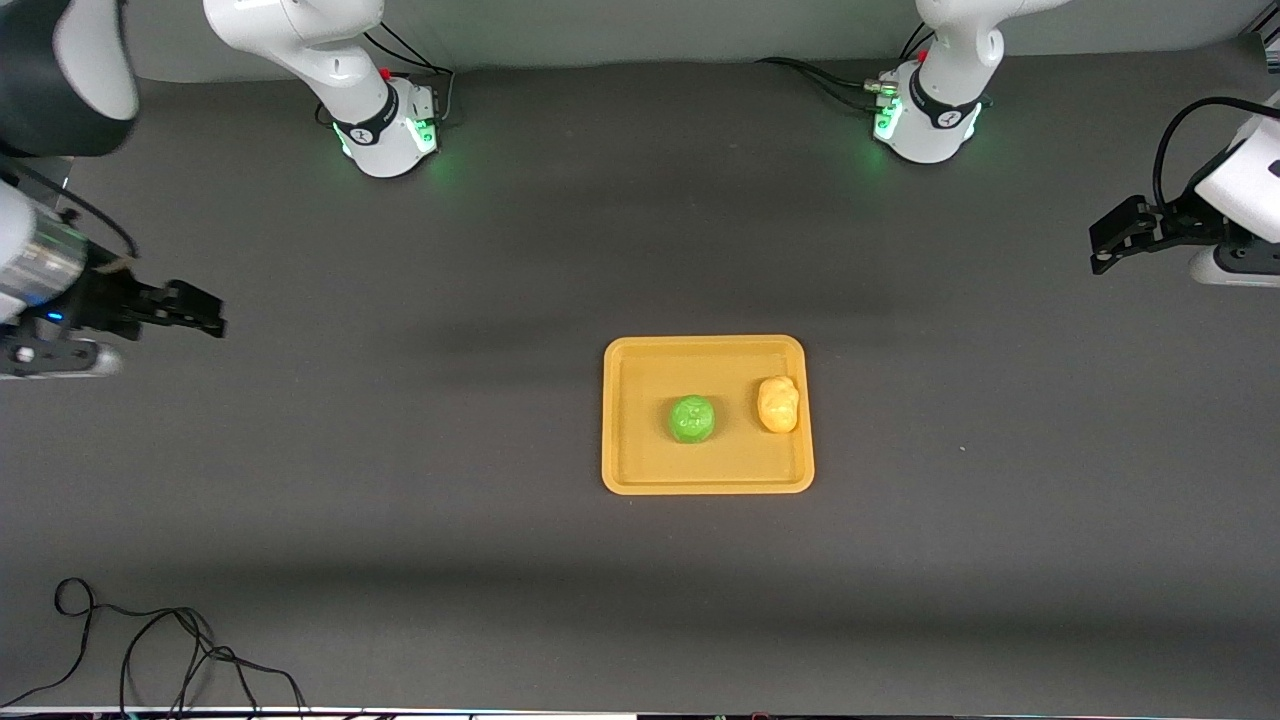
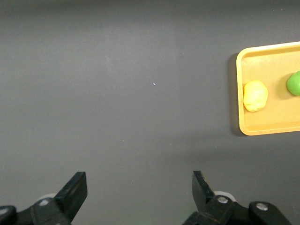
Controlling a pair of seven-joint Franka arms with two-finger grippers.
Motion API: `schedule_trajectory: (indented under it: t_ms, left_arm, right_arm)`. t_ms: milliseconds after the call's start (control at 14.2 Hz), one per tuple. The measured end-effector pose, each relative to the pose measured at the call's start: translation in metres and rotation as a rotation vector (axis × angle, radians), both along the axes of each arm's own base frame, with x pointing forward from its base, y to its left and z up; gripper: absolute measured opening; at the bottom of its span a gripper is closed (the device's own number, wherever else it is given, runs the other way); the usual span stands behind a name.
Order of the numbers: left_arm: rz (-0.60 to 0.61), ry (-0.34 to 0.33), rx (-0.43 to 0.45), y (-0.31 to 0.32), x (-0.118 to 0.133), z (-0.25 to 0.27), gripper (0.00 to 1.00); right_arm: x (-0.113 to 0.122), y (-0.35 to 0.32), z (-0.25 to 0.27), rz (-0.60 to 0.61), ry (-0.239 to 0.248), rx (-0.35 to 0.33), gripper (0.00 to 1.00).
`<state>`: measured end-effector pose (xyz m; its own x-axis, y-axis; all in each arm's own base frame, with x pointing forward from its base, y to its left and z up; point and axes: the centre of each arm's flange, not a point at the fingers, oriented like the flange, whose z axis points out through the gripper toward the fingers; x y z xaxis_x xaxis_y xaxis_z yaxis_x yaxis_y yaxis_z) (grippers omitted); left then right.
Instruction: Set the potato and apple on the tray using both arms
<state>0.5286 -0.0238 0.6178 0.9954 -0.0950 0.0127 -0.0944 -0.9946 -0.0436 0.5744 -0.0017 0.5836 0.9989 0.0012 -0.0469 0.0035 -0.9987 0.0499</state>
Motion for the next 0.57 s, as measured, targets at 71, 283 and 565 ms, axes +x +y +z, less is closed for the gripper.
schedule_trajectory:
  t_ms: [71,283,565]
  left_arm:
    - [0.000,0.000,0.000,0.000,0.000,0.000,1.00]
    - [0.000,0.000,0.000,0.000,0.000,0.000,1.00]
    - [0.000,0.000,0.000,0.000,0.000,0.000,1.00]
  right_arm:
    - [-0.002,-0.016,0.003,-0.009,-0.005,0.006,1.00]
    - [-0.005,-0.043,0.007,-0.036,-0.011,0.012,1.00]
    - [-0.005,-0.034,0.007,-0.021,-0.004,0.013,1.00]
